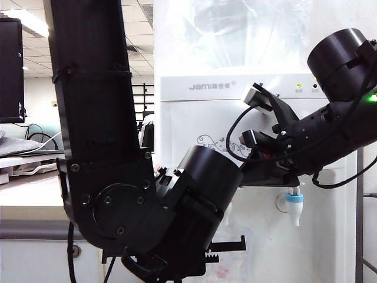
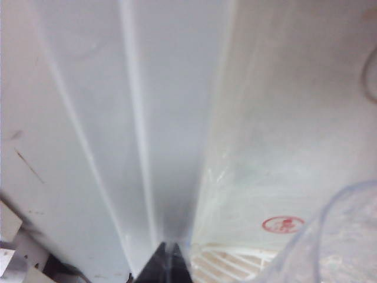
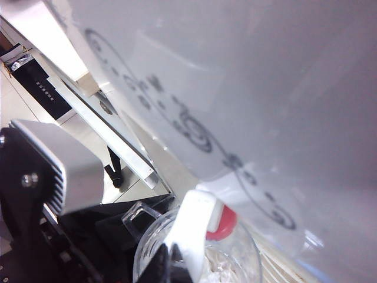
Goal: Pick up the plastic mug from the left desk, go to the hot water outlet of the water dispenser, press the vertical switch to get some water, then put the mug back on the desk.
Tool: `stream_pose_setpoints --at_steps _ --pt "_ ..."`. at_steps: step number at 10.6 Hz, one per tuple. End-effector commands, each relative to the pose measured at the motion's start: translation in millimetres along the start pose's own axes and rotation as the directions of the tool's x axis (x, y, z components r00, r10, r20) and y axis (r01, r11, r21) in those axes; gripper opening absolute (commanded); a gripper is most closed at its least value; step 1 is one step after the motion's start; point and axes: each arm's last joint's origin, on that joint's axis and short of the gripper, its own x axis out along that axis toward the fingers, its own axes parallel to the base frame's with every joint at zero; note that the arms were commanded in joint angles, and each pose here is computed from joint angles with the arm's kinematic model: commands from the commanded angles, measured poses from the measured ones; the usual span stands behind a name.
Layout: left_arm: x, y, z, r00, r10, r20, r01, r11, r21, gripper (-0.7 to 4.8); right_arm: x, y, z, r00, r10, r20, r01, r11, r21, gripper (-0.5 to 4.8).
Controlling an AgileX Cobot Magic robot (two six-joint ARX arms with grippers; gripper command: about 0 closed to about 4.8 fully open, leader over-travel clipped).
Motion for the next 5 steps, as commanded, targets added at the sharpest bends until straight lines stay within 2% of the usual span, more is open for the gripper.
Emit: stream_pose_setpoints --at_steps 1,5 --pt "-1.0 -1.7 2.4 1.0 -0.002 0.011 0.002 1.0 -0.013 0.03 0.1 -0.5 -7.5 0.998 -0.007 -0.064 0.01 0.999 0.046 -0.05" --pt "-1.0 -1.7 2.4 1.0 -0.001 0.011 0.002 1.0 -0.012 0.03 0.1 -0.5 -8.4 0.997 -0.008 -0.073 0.012 0.998 0.056 -0.05"
